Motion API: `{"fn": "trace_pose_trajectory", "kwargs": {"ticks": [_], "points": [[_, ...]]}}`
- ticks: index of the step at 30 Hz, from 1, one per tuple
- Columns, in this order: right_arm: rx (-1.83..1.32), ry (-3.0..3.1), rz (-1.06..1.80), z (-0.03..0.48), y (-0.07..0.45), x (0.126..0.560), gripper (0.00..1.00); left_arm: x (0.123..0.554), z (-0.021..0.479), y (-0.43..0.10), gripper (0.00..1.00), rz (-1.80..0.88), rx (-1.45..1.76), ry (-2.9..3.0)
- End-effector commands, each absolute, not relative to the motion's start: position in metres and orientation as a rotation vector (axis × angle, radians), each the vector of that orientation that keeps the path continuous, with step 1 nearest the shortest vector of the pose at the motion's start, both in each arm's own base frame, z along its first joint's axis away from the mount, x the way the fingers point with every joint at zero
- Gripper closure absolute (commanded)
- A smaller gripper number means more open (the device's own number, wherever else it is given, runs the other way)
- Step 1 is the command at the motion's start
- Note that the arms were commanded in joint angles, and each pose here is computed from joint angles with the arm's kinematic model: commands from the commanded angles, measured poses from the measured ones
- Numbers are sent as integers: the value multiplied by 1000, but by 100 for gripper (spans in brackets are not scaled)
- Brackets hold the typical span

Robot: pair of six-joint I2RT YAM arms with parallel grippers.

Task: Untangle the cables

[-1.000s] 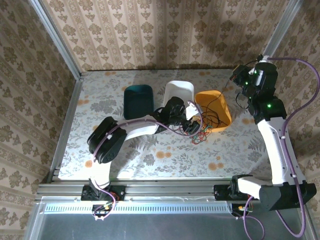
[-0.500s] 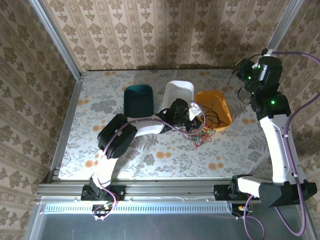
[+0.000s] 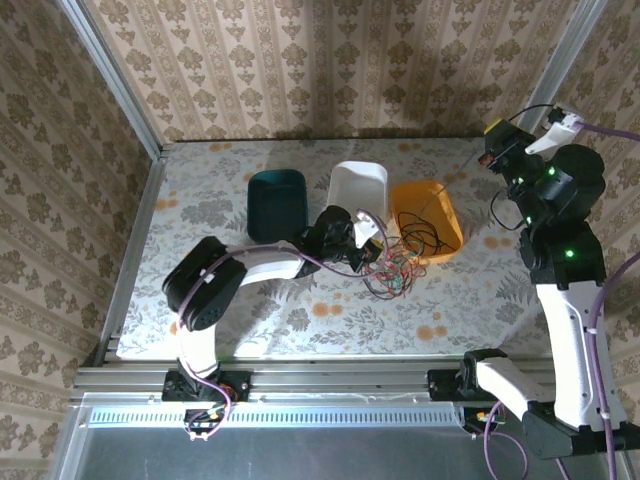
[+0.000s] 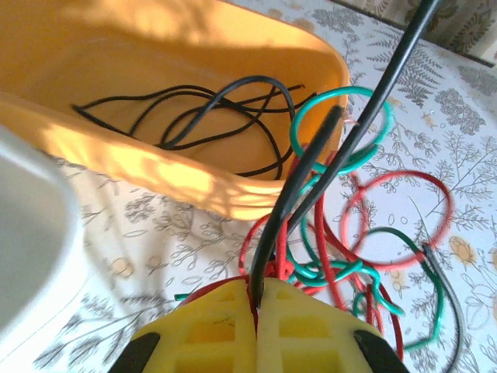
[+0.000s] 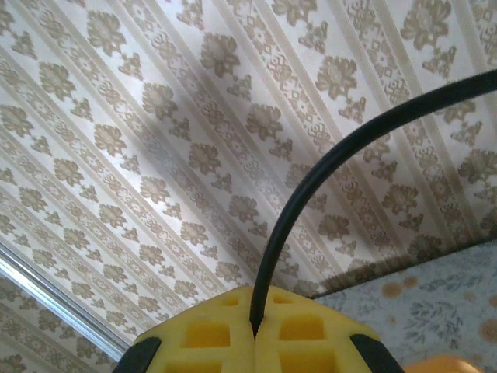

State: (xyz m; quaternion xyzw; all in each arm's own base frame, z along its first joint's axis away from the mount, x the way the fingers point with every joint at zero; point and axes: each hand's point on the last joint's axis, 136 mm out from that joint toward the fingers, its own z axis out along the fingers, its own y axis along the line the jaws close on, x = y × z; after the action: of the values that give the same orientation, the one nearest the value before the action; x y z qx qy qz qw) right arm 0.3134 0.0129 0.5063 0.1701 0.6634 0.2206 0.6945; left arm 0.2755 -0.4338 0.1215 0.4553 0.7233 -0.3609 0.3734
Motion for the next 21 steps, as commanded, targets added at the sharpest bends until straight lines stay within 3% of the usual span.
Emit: {"fn": "trace_pose_trajectory", "kwargs": {"ticks": [1, 10, 18, 21], "points": [[313, 1293, 459, 561, 8, 288, 100, 271, 116, -403, 100, -831, 1189, 1917], [248, 1399, 633, 534, 40, 323, 100, 249, 115, -334, 100, -825, 1112, 2001], [499, 1504, 367, 486, -8, 341, 100, 253, 99, -311, 100, -768, 1036, 2085], [530, 1547, 318, 470, -14, 344, 100, 258, 95, -306, 94, -746, 999, 2108]]}}
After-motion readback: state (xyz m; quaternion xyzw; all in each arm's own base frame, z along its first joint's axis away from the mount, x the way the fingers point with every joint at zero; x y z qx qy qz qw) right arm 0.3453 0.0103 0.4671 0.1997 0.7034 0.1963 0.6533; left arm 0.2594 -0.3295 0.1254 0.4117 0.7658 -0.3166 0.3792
